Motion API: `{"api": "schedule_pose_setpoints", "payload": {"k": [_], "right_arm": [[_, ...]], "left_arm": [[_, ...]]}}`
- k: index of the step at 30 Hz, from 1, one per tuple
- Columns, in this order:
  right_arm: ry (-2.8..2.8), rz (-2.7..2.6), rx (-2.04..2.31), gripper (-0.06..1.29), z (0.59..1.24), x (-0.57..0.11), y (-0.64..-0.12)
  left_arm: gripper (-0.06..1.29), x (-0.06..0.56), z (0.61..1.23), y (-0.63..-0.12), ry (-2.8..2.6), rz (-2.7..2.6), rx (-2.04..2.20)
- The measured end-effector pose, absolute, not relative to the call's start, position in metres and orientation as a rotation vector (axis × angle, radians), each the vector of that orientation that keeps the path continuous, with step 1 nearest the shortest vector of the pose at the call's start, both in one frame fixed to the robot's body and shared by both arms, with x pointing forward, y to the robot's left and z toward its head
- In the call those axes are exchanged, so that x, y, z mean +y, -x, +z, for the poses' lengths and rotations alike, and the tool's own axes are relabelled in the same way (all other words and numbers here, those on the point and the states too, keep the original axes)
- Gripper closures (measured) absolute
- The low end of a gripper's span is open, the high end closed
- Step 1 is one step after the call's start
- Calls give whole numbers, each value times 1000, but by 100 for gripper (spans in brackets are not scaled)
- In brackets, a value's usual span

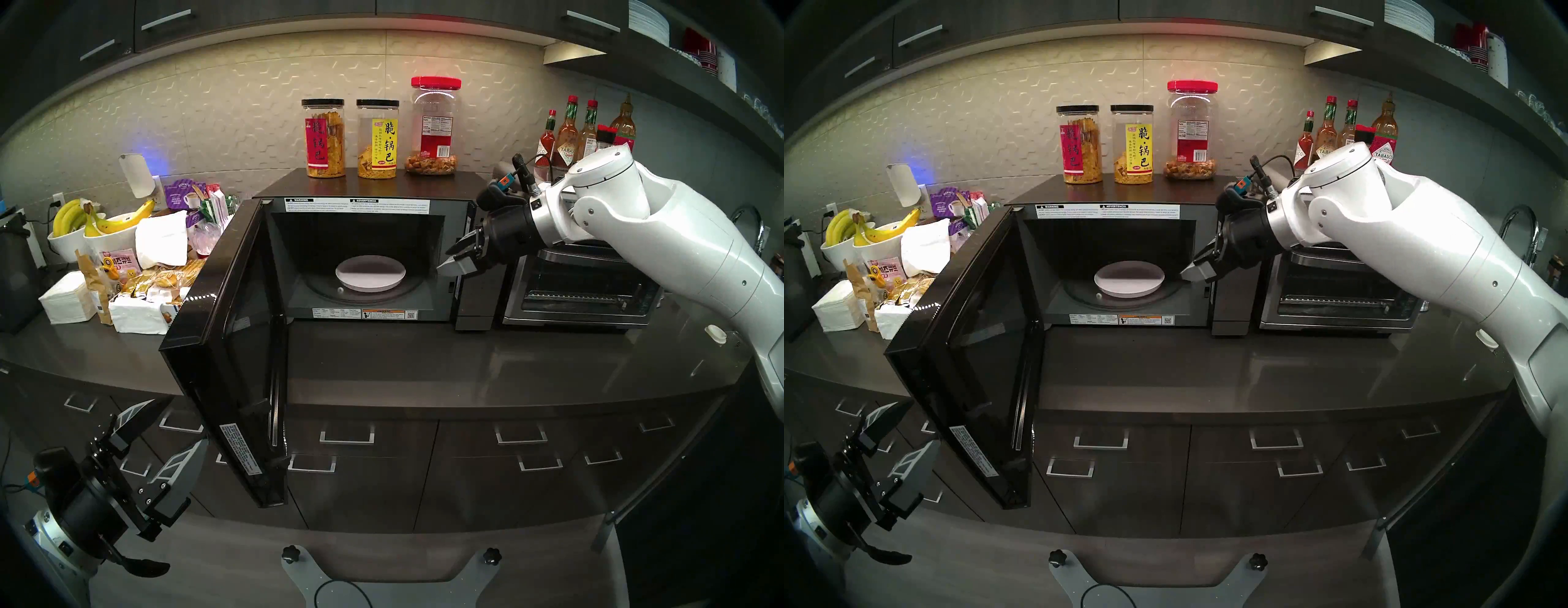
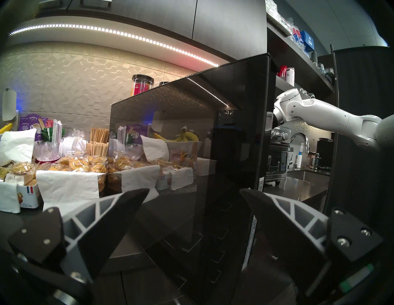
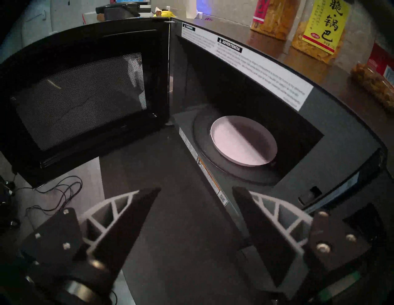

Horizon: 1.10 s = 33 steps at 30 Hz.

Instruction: Open the microwave, put the plate inside, and close the door

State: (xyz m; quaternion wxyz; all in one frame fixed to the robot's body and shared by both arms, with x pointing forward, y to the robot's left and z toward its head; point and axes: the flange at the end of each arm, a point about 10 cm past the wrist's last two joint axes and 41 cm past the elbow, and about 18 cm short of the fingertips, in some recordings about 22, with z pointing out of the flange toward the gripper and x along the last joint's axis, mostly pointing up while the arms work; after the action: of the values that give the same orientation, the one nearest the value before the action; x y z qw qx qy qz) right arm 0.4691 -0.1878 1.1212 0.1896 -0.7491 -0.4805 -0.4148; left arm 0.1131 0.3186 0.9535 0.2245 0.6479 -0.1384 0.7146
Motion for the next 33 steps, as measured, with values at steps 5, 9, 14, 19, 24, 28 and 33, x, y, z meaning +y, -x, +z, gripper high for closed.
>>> {"api": "schedule_pose_setpoints", "payload": {"k": [5,9,14,19,24,28,33], "right_arm": [[2100,-1139,-1319,27,1124,-197,-459],[2103,-1127,-1300,31,1127,-203,-453],[2111,-1117,-1281,31,1127,-208,-448],[2127,-1109,-1261,24,1126,-215,-444],[2135,-1092,-1246,3,1124,-220,-438],[2130,-1074,-1225,3,1123,-225,-434],[2125,-1065,-1195,3,1123,-234,-432]], "left_arm": [[-3,319,953,-113,-1787,1971,-382],[-3,319,953,-113,-1787,1971,-382],[-3,319,953,-113,-1787,1971,-382],[-3,319,953,-113,-1787,1971,-382],[-3,319,953,-113,-1787,1971,-382],[-3,319,953,-113,-1787,1971,-382],[-3,319,953,-113,-1787,1971,-382]]}}
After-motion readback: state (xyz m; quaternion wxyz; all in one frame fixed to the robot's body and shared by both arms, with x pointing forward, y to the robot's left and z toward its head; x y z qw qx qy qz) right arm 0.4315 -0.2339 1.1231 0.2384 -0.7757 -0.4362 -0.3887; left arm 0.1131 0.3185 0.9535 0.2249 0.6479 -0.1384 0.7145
